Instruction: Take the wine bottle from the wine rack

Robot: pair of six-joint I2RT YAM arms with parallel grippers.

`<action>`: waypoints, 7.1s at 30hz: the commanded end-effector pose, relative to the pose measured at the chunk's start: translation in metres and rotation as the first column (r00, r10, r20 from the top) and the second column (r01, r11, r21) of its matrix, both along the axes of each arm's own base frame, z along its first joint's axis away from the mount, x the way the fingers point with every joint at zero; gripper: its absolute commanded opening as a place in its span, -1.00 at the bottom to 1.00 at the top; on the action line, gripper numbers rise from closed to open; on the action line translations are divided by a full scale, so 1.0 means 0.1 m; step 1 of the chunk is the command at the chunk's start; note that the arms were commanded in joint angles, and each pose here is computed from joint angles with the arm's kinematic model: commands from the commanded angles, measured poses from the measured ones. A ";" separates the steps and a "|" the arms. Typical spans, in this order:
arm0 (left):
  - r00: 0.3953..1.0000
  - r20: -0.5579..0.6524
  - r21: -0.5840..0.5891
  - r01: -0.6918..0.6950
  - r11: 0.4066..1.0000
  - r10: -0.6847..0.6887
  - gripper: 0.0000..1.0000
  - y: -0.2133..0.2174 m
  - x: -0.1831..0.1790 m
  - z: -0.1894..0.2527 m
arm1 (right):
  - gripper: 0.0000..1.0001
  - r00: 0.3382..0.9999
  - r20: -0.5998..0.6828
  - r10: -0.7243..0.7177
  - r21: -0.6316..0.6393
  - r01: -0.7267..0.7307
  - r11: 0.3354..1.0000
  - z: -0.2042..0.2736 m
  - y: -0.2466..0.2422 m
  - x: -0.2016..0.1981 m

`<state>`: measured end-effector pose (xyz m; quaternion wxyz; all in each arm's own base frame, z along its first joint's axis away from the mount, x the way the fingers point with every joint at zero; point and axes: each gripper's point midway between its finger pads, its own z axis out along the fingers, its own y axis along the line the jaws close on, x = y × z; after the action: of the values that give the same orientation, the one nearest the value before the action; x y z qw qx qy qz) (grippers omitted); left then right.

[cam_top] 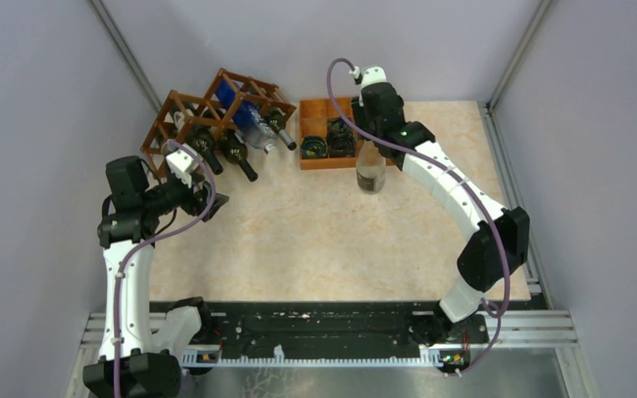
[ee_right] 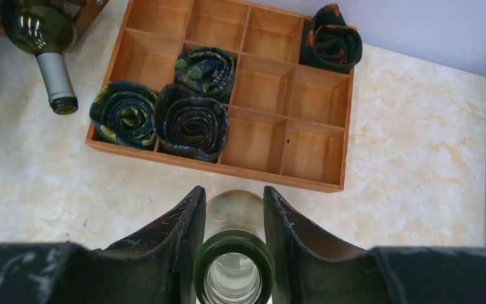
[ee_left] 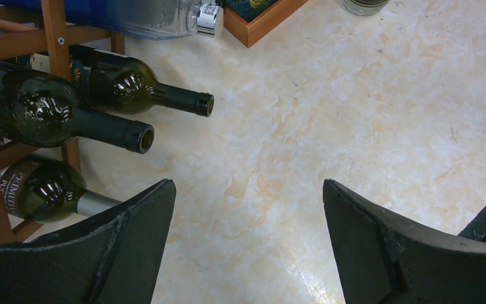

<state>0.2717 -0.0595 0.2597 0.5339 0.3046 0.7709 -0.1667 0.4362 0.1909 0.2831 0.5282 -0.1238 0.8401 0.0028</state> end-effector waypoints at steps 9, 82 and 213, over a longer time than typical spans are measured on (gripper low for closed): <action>0.999 0.028 -0.017 0.022 1.000 -0.021 0.86 -0.03 0.02 0.12 | -1.00 0.959 0.273 -0.081 0.262 0.007 0.965 0.86 0.00 0.31; 0.837 0.153 0.632 0.326 0.703 -0.525 0.97 -0.65 1.22 -0.18 | 0.89 0.872 -0.158 0.463 0.553 -0.310 0.773 -0.95 0.97 -2.16; 0.292 0.114 0.886 0.402 0.230 -0.950 -1.00 -1.70 -0.55 0.11 | 0.97 0.778 0.357 0.518 0.312 -0.622 0.718 -0.24 0.48 -2.36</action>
<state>0.2216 -0.2096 0.2153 0.3666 0.8878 0.2711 0.0622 0.2010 0.2131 0.1985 0.5188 -0.2011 0.7851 0.2721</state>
